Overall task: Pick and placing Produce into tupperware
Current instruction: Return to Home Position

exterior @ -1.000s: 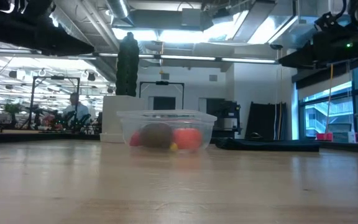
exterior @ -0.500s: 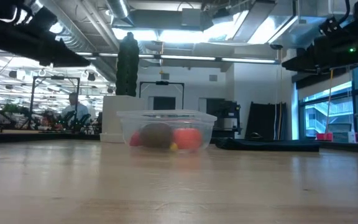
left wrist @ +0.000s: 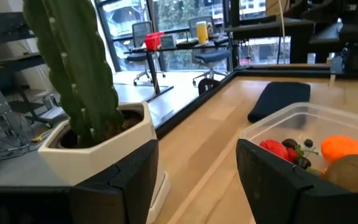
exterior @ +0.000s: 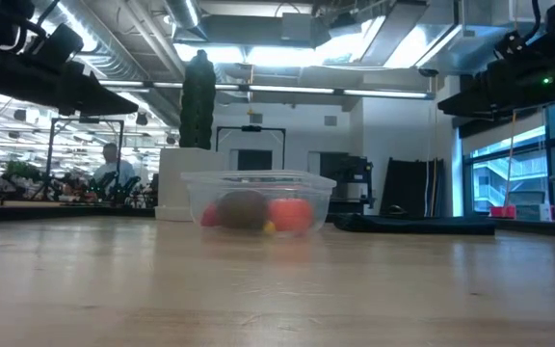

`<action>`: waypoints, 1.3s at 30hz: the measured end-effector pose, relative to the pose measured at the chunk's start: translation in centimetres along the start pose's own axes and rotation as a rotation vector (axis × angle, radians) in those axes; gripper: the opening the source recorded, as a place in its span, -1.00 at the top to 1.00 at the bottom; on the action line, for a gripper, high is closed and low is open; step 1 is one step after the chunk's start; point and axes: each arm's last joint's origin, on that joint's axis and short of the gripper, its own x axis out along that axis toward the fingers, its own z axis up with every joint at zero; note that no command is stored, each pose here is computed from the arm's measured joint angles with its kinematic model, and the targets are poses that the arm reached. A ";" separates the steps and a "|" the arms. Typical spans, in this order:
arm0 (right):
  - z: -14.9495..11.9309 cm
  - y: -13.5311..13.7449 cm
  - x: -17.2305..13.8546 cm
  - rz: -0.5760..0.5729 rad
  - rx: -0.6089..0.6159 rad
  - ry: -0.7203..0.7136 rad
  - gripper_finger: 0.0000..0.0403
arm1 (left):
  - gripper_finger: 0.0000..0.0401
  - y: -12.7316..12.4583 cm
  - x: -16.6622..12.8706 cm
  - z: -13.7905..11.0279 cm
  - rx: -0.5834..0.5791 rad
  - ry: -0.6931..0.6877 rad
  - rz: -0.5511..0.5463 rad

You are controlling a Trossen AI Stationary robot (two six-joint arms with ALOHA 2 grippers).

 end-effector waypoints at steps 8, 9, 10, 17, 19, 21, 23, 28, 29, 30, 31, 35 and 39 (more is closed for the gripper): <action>0.0 0.1 0.0 0.046 0.003 0.001 -0.26 | -0.04 0.0 0.0 0.0 -0.020 0.002 0.000; 0.0 0.1 0.0 0.046 0.003 0.001 -0.26 | -0.04 0.0 0.0 0.0 -0.020 0.002 0.000; 0.0 0.1 0.0 0.045 0.003 0.001 -0.26 | -0.04 0.0 0.0 0.0 -0.021 0.002 0.000; 0.0 0.2 0.0 0.059 0.024 -0.005 -0.26 | -0.04 0.0 0.0 0.0 0.001 0.004 0.010; 0.1 0.2 0.0 0.069 0.033 -0.018 -0.26 | -0.04 0.0 0.0 0.0 0.005 0.004 0.011; 0.1 0.2 0.0 0.070 0.038 -0.020 -0.26 | -0.04 0.0 0.0 0.0 0.006 0.004 0.012; 0.2 0.2 0.0 0.069 0.041 -0.020 -0.26 | -0.04 0.0 0.0 0.0 0.006 0.004 0.012; 0.2 0.2 0.0 0.068 0.054 -0.024 -0.26 | -0.04 0.0 0.0 0.0 -0.019 0.005 0.012; 0.3 0.2 0.0 0.067 0.054 -0.030 -0.26 | -0.04 0.0 0.0 0.0 -0.025 0.005 0.012; 0.3 0.2 0.0 0.067 0.054 -0.033 -0.26 | -0.04 0.0 0.0 0.0 -0.031 0.004 0.012; 0.3 0.2 0.0 0.066 0.054 -0.033 -0.26 | -0.04 0.0 0.0 0.0 -0.035 0.005 0.012; 0.2 0.2 0.0 0.066 0.050 -0.036 -0.26 | -0.04 0.0 0.0 0.0 -0.043 0.005 0.012; -1.4 0.4 0.6 0.062 0.049 -0.085 -0.26 | -0.04 0.0 0.0 0.0 -0.042 0.005 0.012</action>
